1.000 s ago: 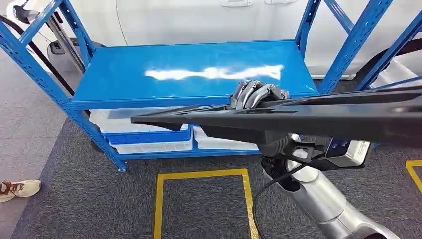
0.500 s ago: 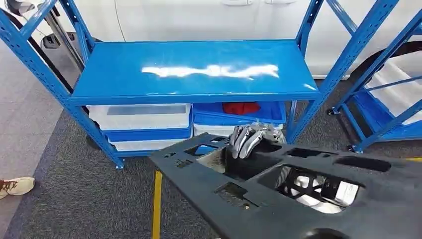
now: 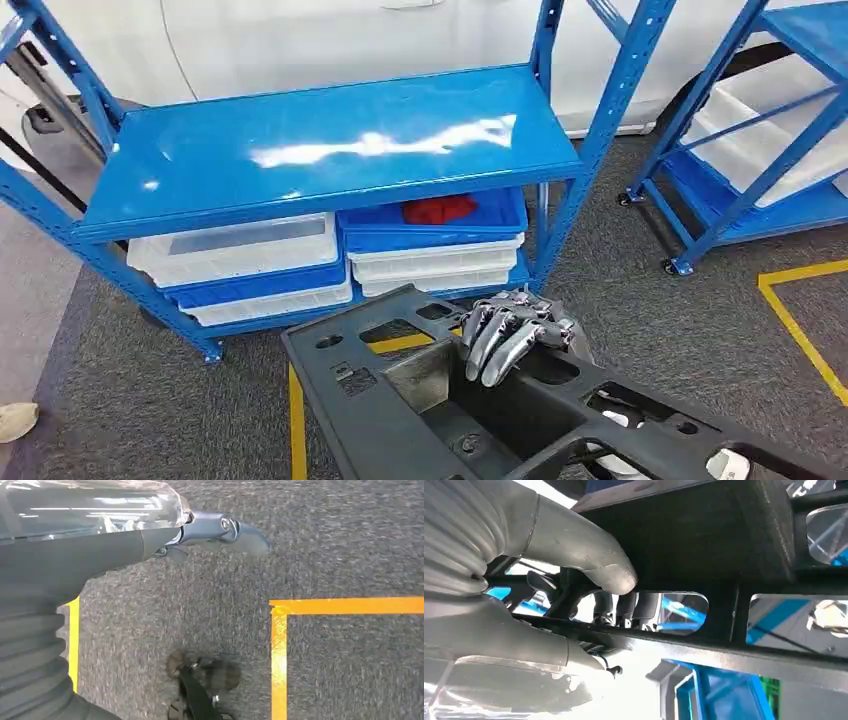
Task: Take the parts from the cabinet and place them on the table.
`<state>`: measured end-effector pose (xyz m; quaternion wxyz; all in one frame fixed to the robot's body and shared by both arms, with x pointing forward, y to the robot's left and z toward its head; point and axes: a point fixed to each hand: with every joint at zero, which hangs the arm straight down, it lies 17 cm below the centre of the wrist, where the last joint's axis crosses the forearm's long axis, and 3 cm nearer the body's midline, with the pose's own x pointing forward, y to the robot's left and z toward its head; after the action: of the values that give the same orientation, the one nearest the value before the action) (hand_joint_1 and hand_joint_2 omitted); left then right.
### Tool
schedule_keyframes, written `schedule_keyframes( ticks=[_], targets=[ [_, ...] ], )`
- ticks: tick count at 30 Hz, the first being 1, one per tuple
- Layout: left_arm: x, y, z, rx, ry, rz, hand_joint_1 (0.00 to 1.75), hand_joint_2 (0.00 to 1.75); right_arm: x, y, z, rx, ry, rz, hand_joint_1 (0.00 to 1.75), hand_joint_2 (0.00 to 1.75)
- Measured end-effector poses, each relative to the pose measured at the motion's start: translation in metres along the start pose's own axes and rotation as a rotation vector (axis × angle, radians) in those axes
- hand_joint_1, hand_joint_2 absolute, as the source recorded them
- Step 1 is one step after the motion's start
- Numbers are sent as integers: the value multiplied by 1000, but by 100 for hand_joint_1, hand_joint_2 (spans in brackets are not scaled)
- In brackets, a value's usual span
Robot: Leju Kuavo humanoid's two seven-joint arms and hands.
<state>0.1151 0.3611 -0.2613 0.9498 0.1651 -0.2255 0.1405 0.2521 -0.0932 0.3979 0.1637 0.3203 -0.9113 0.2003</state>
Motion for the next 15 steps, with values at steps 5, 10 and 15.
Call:
schedule_keyframes(
  ticks=[5,10,15],
  targets=[
    [1,1,-1,-6,-3,-11,0,175,-2,1,-1,-4,2,-6,175,175],
    [3,3,-2,-5,-6,-15,0,175,-3,1,-3,-8,-2,-8,175,175],
    [4,2,-2,-7,-9,-15,0,175,-2,0,-4,-5,-6,-5,175,175]
  ],
)
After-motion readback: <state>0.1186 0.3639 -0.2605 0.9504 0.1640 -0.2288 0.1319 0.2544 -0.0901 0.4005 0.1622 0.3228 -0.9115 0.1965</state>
